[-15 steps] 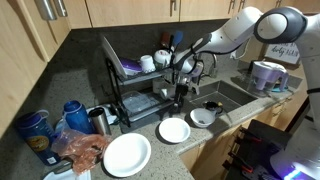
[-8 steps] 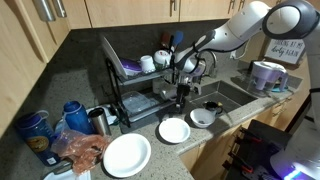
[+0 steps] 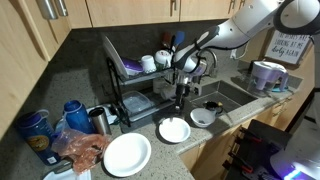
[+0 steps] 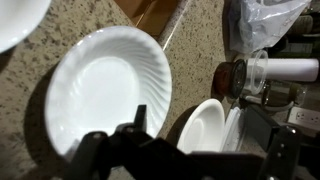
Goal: Move the bowl from the plate to the counter
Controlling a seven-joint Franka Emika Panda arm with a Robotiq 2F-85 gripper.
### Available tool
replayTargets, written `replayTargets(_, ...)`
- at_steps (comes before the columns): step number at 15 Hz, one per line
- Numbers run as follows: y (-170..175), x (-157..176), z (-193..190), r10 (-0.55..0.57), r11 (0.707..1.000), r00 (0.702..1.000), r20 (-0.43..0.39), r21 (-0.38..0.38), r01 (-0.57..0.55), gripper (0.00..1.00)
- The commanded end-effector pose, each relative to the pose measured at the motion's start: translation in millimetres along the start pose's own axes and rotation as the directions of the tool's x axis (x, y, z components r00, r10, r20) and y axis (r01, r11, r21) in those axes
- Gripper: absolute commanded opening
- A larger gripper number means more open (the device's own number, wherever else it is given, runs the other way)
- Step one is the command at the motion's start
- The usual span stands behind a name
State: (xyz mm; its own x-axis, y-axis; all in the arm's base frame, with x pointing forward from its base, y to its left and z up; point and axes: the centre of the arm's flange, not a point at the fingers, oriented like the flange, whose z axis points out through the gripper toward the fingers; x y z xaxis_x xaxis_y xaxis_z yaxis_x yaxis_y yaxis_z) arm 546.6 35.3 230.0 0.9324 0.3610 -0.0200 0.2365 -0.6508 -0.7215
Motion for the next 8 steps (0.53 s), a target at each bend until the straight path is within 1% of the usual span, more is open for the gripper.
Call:
replayTargets(1,-40.8,-14.9,7.4,0.004,0.999,1.0,-0.029,-0.035,-0.005,1.0)
replayTargets(6,-66.2,-9.7,23.0,-0.044,0.996,0.999,-0.001,-0.072,0.044,1.0)
replayTargets(7,-48.6,-1.9,18.7,-0.049,0.998,0.999,0.009,-0.038,0.049,1.0)
replayTargets(8,-53.0,-1.0,21.7,-0.057,0.997,0.998,0.012,-0.043,0.058,1.0)
